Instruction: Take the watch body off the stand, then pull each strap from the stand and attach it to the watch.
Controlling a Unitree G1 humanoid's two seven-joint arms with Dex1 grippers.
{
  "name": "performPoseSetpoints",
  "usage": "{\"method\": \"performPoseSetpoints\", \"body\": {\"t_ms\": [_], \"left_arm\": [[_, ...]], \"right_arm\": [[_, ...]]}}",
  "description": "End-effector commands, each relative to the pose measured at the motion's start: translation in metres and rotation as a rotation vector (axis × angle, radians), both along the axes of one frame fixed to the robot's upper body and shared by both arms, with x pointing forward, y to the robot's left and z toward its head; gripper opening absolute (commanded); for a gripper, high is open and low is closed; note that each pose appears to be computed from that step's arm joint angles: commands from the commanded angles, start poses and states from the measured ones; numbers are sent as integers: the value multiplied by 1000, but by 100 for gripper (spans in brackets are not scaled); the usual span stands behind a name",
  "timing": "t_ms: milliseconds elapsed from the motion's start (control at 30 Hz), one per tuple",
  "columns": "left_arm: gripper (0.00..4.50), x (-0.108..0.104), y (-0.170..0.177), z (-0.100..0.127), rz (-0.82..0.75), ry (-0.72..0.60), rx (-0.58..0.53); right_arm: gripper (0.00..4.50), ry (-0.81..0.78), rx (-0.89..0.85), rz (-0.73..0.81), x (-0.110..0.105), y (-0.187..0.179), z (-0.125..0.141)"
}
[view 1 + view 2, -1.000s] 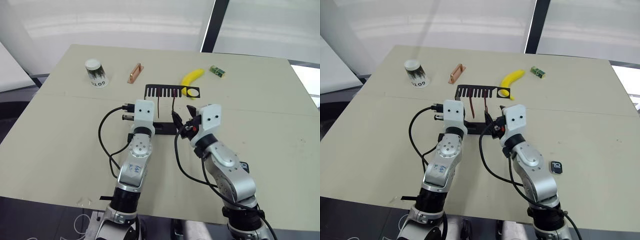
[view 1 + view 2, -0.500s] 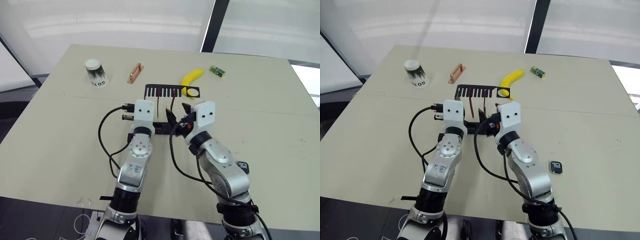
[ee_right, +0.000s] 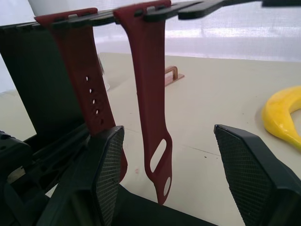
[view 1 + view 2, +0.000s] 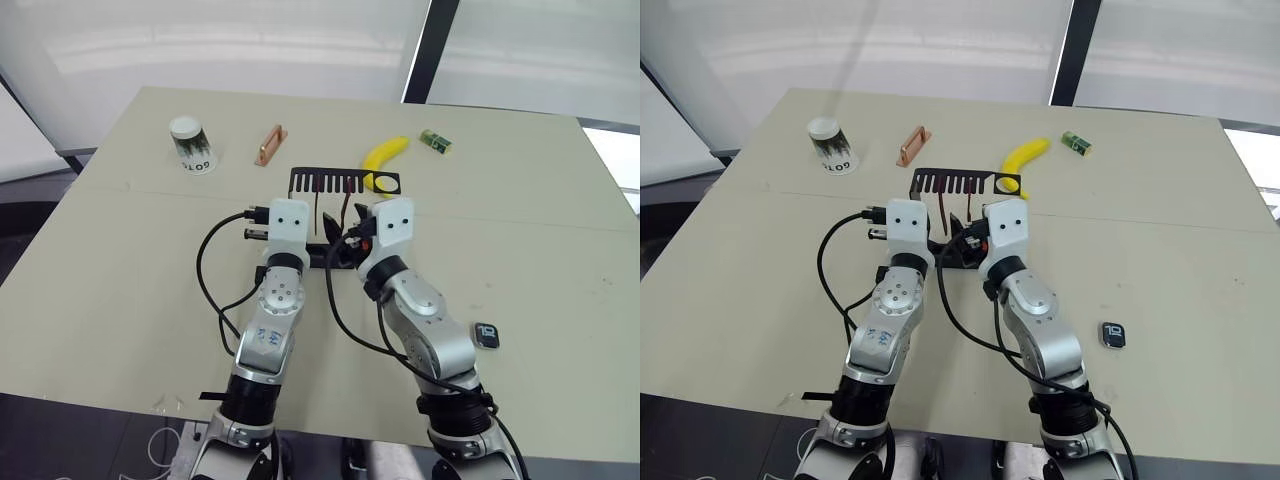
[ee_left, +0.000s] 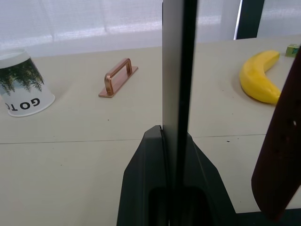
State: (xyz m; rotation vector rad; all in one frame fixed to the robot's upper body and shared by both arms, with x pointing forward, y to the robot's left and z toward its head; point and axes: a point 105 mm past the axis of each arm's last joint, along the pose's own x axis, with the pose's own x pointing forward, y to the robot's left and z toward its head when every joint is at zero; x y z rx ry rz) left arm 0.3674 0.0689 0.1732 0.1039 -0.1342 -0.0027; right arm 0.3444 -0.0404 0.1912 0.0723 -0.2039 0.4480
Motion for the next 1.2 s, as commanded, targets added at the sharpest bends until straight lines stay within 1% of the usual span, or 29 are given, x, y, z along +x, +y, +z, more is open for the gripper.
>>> {"method": "performPoseSetpoints", "body": {"t_ms": [33, 200, 233, 267, 300, 333, 433, 667, 867, 1000, 1200], "left_arm": [[0, 0, -2, 2, 8, -2, -2], [0, 0, -2, 2, 7, -3, -1], [0, 0, -2, 2, 7, -3, 0], [0, 0, -2, 3, 6, -4, 0], [0, 0, -2, 3, 6, -4, 0], [0, 0, -2, 3, 6, -4, 0], [0, -1, -2, 3, 4, -3, 1], [0, -1, -3, 2, 2, -2, -1], [0, -1, -3, 1, -2, -1, 0], [0, 2, -1, 2, -2, -12, 10], [0, 7, -2, 4, -15, -23, 26]], "right_arm": [[325, -58, 35, -25, -2, -1, 14], [325, -61, 40, -26, -1, 0, 14], [272, -61, 40, -25, -1, 1, 14], [246, -62, 44, -24, -1, 1, 14], [201, -63, 46, -23, -1, 1, 15], [144, -65, 48, -22, -1, 1, 15], [5, -68, 51, -19, -2, 1, 15], [5, -80, 55, 0, -5, 4, 17], [5, -200, -18, 5, -12, 4, 30], [5, -254, -79, 25, -18, 6, 30], [5, -269, -106, 55, -25, -4, 25]]}}
